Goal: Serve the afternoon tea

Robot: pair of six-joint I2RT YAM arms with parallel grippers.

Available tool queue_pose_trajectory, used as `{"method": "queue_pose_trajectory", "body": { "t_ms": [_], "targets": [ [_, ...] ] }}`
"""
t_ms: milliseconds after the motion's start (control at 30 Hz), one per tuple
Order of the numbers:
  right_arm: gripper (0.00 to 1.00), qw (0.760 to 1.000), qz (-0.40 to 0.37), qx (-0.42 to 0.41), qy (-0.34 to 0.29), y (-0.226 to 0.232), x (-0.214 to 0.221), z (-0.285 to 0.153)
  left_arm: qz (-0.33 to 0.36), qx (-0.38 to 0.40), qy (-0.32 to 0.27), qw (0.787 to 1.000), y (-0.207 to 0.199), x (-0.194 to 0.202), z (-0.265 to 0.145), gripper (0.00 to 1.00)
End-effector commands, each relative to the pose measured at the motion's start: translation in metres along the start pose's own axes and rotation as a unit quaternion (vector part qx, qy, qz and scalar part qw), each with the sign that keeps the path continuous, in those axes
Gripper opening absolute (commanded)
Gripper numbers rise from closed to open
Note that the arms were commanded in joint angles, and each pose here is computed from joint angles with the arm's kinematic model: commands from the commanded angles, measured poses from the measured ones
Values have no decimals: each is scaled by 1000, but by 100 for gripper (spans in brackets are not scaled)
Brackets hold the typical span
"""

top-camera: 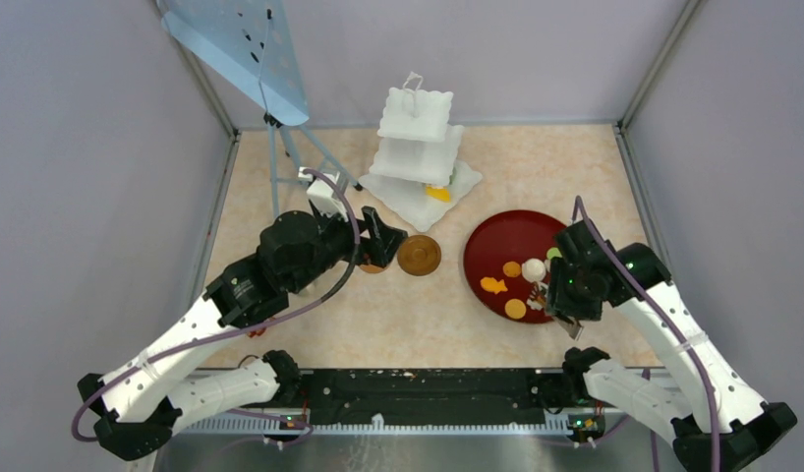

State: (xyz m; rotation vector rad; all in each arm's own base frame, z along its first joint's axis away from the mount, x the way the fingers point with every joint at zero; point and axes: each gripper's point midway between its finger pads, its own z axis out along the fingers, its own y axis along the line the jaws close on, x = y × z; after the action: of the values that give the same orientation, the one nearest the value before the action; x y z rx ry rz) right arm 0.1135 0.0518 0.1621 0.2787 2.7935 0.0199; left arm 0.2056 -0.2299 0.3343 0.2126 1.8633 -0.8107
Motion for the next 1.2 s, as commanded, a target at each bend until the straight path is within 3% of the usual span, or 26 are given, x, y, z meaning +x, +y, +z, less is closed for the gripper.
{"method": "queue_pose_trajectory", "body": {
  "t_ms": [0,200,400,700,1167],
  "targets": [
    [48,1000,0,-14,-7,7,-5,4,-3,9,-24,1000,-5,-12,3,99],
    [44,1000,-3,-6,-7,5,-5,12,-2,7,-22,1000,-5,-12,4,99],
    [27,1000,-2,-1,-22,2,-10,6,-3,8,-23,1000,-6,-13,4,99],
    [17,995,-23,-39,-90,9,-42,-46,-5,5,-26,1000,-5,-15,3,99],
    [18,937,-100,-167,-291,126,-199,-53,2,-25,-46,999,1,-33,-3,99]
  ]
}}
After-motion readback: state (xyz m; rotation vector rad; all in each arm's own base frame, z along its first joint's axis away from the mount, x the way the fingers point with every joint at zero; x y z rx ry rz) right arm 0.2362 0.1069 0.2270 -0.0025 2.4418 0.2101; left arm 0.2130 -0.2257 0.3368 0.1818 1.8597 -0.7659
